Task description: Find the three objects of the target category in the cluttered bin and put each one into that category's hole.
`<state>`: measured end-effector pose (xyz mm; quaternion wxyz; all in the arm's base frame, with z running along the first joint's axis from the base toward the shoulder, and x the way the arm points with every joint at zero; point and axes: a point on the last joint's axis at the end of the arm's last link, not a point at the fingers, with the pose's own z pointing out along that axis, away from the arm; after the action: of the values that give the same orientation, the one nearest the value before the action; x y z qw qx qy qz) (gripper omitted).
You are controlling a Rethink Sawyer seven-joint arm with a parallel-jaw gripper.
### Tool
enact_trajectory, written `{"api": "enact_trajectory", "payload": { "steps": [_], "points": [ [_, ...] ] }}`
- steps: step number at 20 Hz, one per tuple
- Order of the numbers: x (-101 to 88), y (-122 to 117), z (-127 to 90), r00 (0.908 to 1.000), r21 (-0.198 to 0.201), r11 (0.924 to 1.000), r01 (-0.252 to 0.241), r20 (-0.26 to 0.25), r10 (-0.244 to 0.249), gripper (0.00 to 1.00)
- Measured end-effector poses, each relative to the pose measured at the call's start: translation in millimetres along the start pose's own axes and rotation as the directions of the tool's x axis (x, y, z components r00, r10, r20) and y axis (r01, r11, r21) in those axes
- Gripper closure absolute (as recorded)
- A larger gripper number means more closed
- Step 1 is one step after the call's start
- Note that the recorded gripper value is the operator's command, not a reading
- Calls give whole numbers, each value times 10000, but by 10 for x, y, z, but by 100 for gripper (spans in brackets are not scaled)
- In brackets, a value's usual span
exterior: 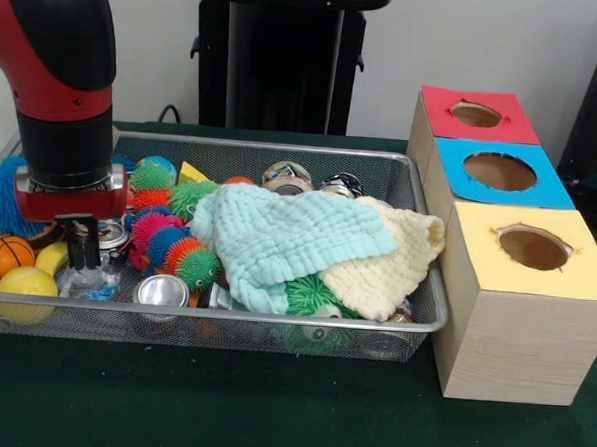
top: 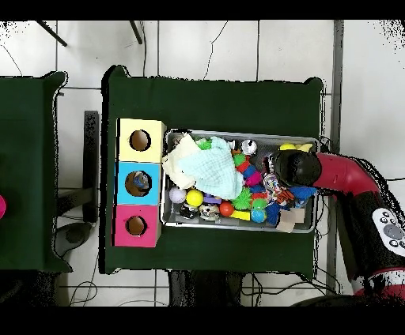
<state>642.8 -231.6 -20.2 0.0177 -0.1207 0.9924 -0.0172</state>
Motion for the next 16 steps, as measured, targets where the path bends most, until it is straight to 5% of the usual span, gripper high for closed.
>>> {"api": "enact_trajectory", "payload": {
  "steps": [16],
  "points": [
    [13, 56, 19, 9997, 114, 9998, 164, -163, -162, 100]
  ]
}}
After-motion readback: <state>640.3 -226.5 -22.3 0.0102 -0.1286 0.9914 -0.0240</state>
